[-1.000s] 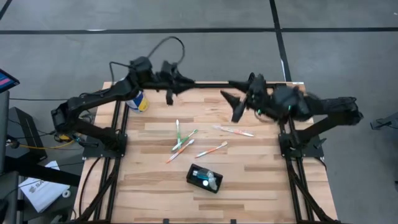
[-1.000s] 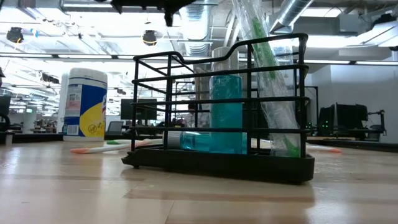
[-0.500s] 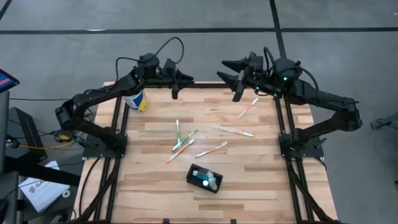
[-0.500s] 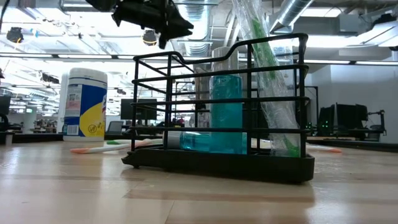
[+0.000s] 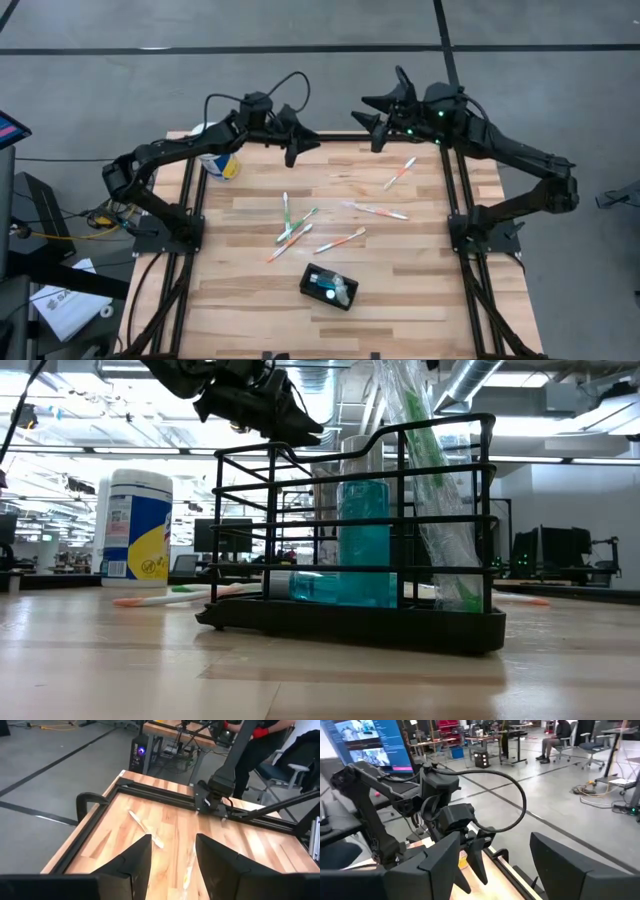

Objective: Pick & Place toothbrushing station
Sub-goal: Put the green toothbrush into the black wire organizer

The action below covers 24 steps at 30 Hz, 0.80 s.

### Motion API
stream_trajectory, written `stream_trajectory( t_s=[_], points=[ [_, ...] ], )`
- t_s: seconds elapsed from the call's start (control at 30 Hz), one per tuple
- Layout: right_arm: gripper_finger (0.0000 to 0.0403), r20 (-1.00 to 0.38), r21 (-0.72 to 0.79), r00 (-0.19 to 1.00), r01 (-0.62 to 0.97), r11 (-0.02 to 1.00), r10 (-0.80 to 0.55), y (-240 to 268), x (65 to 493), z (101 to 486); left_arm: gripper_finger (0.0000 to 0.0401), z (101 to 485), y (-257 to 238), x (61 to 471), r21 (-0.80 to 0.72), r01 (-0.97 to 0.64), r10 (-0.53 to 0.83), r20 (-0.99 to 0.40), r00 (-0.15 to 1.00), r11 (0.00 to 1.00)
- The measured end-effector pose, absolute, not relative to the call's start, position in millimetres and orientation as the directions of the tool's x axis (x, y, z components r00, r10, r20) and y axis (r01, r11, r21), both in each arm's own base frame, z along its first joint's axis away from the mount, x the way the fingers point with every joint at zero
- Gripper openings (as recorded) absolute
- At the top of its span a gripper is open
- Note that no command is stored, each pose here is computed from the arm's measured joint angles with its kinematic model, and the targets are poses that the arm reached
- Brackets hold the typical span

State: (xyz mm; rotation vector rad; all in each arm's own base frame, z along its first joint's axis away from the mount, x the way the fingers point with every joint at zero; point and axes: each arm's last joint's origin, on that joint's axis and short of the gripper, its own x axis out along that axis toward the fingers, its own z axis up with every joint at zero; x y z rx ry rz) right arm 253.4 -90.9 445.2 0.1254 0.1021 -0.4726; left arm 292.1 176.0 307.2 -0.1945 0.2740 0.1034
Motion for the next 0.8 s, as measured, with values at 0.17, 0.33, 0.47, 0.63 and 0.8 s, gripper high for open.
stream_trajectory(
  t_s=[0.17,0.33,0.47,0.63,0.8],
  points=[
    [0.0232,-0.197,0.070,0.906,0.393,0.917,-0.373,-102,249,438,0.0139,307,174,293,-0.209,-0.130,0.069,-0.279,0.958,0.969],
    [0.0232,-0.222,0.094,0.924,0.339,0.936,-0.313,-114,243,436,0.0131,302,170,294,-0.264,-0.143,0.050,-0.330,0.943,0.954],
    [0.0232,-0.218,0.069,0.939,0.288,0.955,-0.267,-117,241,436,0.0128,287,166,287,-0.340,-0.249,0.058,-0.484,0.873,0.907],
    [0.0232,-0.207,0.076,0.952,0.247,0.966,-0.227,-120,239,437,0.0133,274,160,281,-0.313,-0.339,0.077,-0.624,0.778,0.887],
    [0.0232,-0.197,0.067,0.962,0.208,0.976,-0.191,-119,239,438,0.0131,268,152,282,-0.365,-0.374,0.038,-0.671,0.741,0.853]
  ],
)
